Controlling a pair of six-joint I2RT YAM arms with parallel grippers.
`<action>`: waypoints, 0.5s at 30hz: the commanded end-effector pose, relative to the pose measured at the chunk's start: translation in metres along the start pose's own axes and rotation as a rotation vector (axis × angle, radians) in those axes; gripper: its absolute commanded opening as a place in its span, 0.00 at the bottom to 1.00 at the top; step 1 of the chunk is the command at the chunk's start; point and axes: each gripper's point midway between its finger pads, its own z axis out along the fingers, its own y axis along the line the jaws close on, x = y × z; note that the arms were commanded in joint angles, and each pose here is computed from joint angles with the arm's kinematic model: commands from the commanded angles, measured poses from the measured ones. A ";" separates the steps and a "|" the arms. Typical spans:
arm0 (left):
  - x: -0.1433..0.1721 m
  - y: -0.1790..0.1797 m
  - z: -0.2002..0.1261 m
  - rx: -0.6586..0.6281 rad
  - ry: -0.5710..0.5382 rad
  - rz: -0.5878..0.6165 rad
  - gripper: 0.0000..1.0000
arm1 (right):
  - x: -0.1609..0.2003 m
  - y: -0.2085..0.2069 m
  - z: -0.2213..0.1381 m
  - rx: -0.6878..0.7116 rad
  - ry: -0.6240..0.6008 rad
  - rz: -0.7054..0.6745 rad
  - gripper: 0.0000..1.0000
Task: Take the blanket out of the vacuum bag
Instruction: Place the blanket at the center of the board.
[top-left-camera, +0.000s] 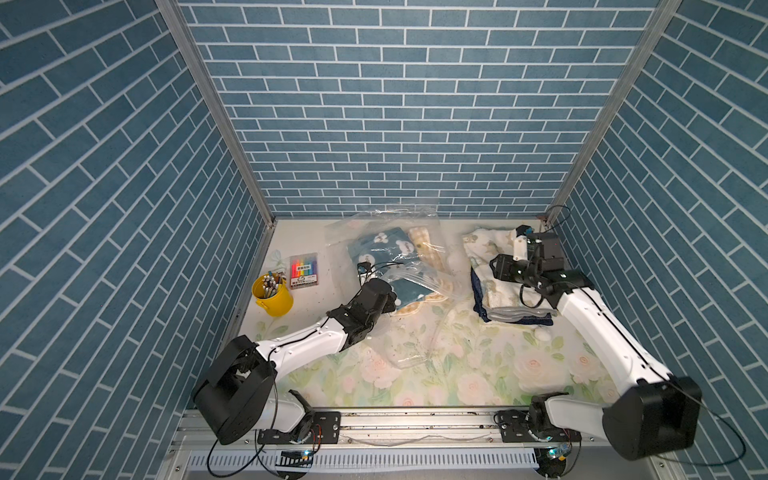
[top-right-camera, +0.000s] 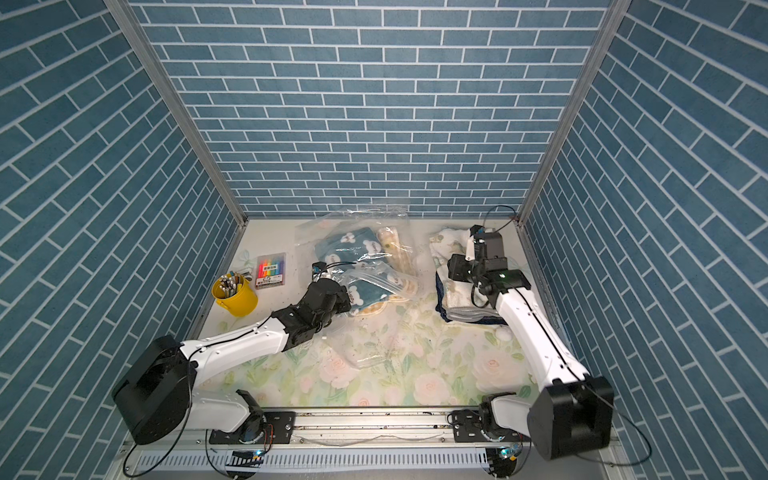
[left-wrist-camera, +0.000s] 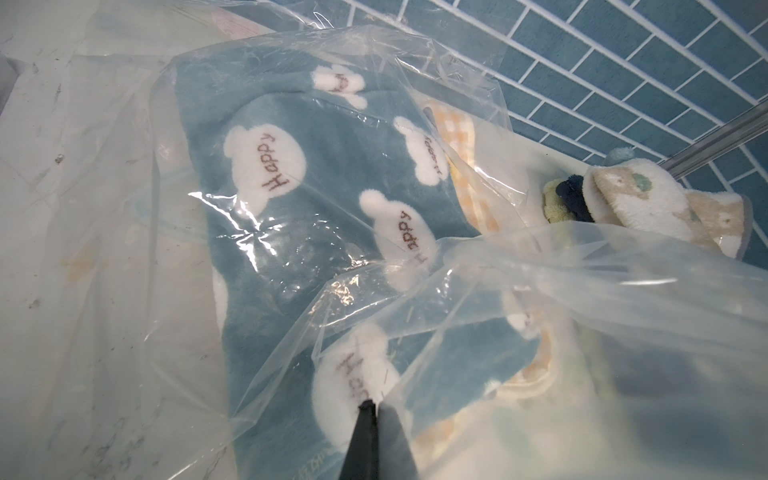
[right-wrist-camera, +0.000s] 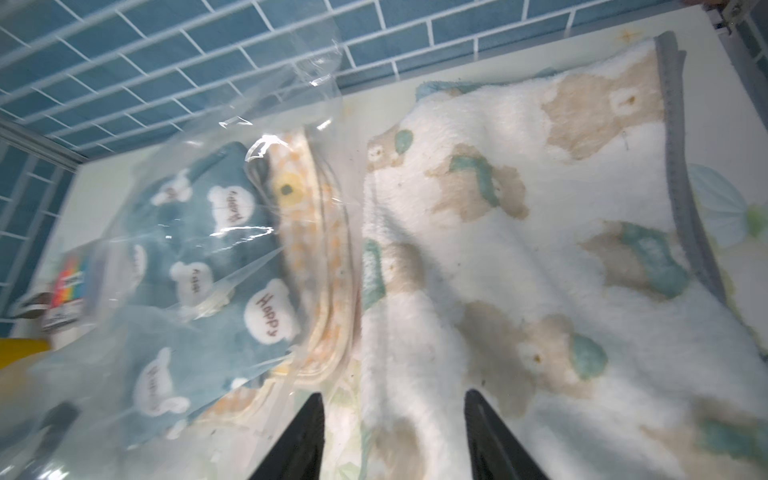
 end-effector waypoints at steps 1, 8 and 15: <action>-0.004 0.007 -0.002 -0.032 -0.004 0.008 0.00 | -0.024 -0.005 0.030 0.179 -0.022 -0.123 0.59; 0.005 0.016 -0.002 -0.063 0.023 0.035 0.00 | -0.062 -0.005 0.099 0.381 0.008 -0.245 0.66; 0.005 0.018 -0.001 -0.080 0.030 0.059 0.00 | -0.062 0.020 0.148 0.406 0.066 -0.419 0.67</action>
